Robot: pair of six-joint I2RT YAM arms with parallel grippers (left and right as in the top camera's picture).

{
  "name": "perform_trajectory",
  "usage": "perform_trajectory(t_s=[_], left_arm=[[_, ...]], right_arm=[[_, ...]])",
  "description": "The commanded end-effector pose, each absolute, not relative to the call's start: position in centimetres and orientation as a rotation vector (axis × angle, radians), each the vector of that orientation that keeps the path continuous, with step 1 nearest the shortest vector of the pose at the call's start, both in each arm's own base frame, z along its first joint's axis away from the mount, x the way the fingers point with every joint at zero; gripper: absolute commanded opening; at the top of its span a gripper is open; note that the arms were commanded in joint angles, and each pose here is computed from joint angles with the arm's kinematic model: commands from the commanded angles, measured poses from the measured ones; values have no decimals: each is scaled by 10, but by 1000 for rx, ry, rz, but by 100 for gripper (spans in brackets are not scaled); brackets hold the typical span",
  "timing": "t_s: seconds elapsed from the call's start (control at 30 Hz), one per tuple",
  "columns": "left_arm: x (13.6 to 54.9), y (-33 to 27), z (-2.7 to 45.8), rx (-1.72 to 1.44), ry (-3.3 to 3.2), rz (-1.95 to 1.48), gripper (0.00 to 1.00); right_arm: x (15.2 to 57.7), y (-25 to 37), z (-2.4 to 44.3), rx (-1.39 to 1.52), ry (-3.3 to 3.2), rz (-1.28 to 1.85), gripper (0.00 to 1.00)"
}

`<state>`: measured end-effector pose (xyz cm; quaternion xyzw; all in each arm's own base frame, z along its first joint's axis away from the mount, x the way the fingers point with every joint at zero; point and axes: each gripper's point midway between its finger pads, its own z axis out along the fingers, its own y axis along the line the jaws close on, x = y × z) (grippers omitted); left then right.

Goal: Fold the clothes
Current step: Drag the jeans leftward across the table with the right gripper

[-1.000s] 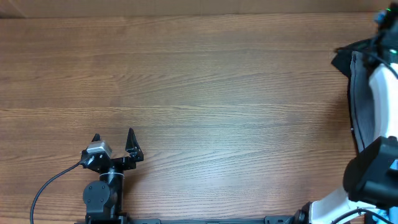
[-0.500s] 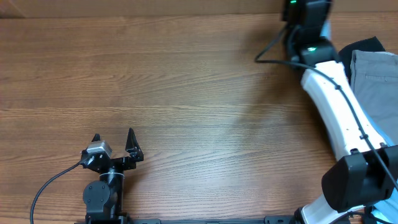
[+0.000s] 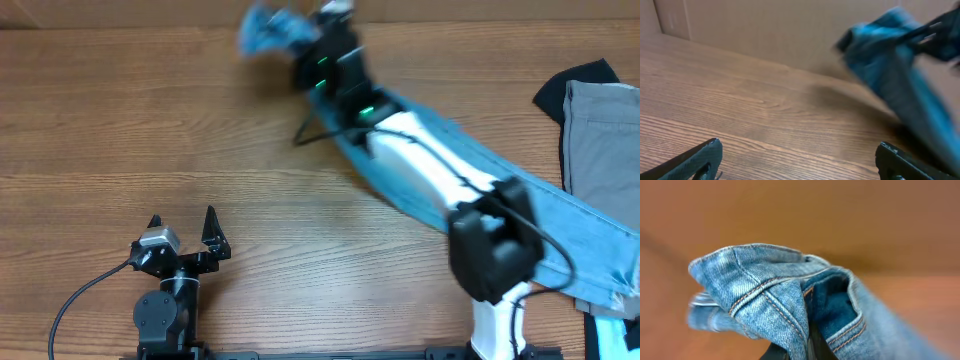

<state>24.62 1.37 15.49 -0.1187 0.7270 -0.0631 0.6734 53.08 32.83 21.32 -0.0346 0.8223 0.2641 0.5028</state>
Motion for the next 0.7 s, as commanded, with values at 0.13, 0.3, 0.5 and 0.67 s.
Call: perform_trajectory(t_s=[0.13, 0.3, 0.5, 0.67], left_arm=[[246, 17, 156, -266, 1628, -117, 100], [246, 17, 156, -266, 1628, -117, 100], [246, 17, 156, -266, 1628, -117, 100], [246, 17, 156, -266, 1628, -117, 100]], right_arm=[[407, 494, 243, -347, 1941, 1152, 5], [383, 516, 260, -397, 1913, 1197, 41], [413, 491, 268, -378, 1952, 1109, 100], [458, 430, 281, -267, 2051, 913, 100]])
